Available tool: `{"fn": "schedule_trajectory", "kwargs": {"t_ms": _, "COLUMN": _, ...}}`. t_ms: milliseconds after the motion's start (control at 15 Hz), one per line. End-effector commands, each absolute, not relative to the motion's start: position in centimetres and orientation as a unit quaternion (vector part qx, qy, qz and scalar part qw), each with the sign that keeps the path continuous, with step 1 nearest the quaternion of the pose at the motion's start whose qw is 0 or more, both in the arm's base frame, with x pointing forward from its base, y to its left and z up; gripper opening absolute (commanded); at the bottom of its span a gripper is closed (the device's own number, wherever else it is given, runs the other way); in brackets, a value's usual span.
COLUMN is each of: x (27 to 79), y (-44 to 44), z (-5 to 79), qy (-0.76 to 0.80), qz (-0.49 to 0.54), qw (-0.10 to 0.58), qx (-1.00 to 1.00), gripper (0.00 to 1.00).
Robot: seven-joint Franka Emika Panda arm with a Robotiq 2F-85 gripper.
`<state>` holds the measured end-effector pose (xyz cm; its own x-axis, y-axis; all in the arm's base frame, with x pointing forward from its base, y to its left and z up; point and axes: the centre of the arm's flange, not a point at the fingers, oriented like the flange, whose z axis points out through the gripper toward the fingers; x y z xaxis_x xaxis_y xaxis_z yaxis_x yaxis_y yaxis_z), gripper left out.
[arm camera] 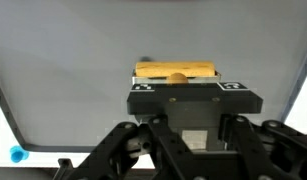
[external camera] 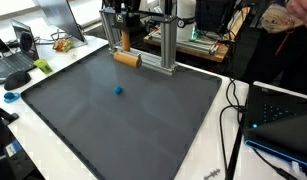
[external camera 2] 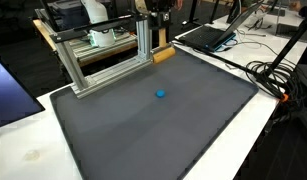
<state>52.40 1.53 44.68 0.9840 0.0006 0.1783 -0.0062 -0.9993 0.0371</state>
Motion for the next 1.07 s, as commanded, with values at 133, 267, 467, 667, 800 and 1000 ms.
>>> {"fn": "schedule_trajectory", "kwargs": {"t_ms": 133, "x": 53.7, "y": 1.3, "z": 43.8, "qy": -0.002, "qz": 0.084, "qw": 0.020, "qx": 0.996, "gripper": 0.47}}
{"fn": "schedule_trajectory", "kwargs": {"t_ms": 267, "x": 53.9, "y": 1.3, "z": 44.0, "qy": -0.002, "qz": 0.086, "qw": 0.021, "qx": 0.996, "gripper": 0.47}}
{"fn": "schedule_trajectory", "kwargs": {"t_ms": 467, "x": 55.3, "y": 0.7, "z": 42.6, "qy": -0.011, "qz": 0.095, "qw": 0.031, "qx": 0.995, "gripper": 0.22}}
{"fn": "schedule_trajectory", "kwargs": {"t_ms": 667, "x": 56.6, "y": -0.2, "z": 40.2, "qy": -0.031, "qz": 0.095, "qw": 0.029, "qx": 0.995, "gripper": 0.22}}
{"fn": "schedule_trajectory", "kwargs": {"t_ms": 800, "x": 57.4, "y": -0.7, "z": 38.4, "qy": -0.038, "qz": 0.095, "qw": 0.033, "qx": 0.994, "gripper": 0.22}}
{"fn": "schedule_trajectory", "kwargs": {"t_ms": 1000, "x": 58.3, "y": -1.5, "z": 36.1, "qy": -0.054, "qz": 0.095, "qw": 0.040, "qx": 0.993, "gripper": 0.22}}
